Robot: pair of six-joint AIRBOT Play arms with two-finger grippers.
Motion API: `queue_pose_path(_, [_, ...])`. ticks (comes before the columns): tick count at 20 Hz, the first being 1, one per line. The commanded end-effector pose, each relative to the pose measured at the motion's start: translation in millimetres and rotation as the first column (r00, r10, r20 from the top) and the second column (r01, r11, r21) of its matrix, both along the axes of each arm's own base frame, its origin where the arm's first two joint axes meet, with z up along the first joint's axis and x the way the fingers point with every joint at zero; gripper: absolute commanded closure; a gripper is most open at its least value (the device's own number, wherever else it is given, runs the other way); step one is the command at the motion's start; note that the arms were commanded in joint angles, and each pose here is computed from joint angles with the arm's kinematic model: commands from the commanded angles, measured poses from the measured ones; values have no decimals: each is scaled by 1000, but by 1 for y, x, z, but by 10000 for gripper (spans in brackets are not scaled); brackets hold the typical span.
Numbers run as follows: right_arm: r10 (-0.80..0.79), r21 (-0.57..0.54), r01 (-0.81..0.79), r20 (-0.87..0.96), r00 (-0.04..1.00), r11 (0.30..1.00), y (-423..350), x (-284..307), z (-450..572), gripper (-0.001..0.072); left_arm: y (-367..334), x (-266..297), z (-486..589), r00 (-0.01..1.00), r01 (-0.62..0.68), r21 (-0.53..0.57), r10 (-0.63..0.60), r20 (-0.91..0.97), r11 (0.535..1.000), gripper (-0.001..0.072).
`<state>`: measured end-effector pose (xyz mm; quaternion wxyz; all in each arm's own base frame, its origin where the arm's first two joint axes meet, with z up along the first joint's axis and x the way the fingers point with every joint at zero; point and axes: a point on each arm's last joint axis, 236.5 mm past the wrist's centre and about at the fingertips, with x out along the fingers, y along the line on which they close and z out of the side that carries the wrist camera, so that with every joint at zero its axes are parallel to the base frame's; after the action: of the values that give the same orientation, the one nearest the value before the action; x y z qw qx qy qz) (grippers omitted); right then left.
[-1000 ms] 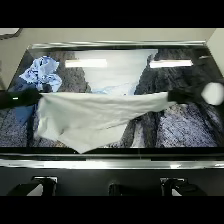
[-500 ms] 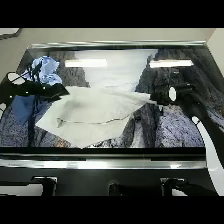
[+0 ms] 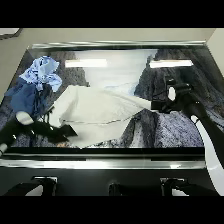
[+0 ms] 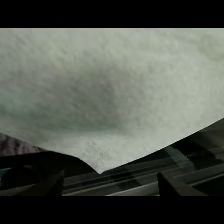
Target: Fold the shirts.
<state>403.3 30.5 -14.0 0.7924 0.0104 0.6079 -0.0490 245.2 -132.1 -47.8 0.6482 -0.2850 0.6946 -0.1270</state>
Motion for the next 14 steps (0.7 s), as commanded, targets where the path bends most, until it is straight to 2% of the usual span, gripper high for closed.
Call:
queue_pose_path(1, [20, 31, -18, -43, 999, 999, 9, -10, -3, 652, -38, -23, -36, 986, -170, -90, 169, -15, 981, -9])
queue_pose_path(6, [18, 33, -17, -56, 998, 999, 9, -13, -4, 652, -60, 4, -54, 957, -289, -110, 290, -8, 951, -7])
queue_pose_path(7, [18, 33, -16, -57, 998, 999, 9, -13, -3, 652, -61, 10, -56, 953, -302, -109, 303, -6, 947, 66])
queue_pose_path(9, [18, 36, -17, -26, 999, 999, 9, -10, 6, 652, -59, 32, -47, 946, -314, -119, 321, 45, 942, 508])
queue_pose_path(10, [20, 41, -21, 22, 1000, 999, 10, -5, 16, 652, -58, 46, -35, 946, -295, -138, 309, 93, 945, 680])
queue_pose_path(12, [23, 54, -34, 196, 980, 998, 11, 12, 62, 654, -56, 80, 13, 940, -200, -179, 240, 241, 963, 681])
queue_pose_path(14, [17, 32, -34, 421, 907, 999, 3, 28, 139, 654, -46, 114, 93, 871, -69, -144, 130, 474, 987, 682])
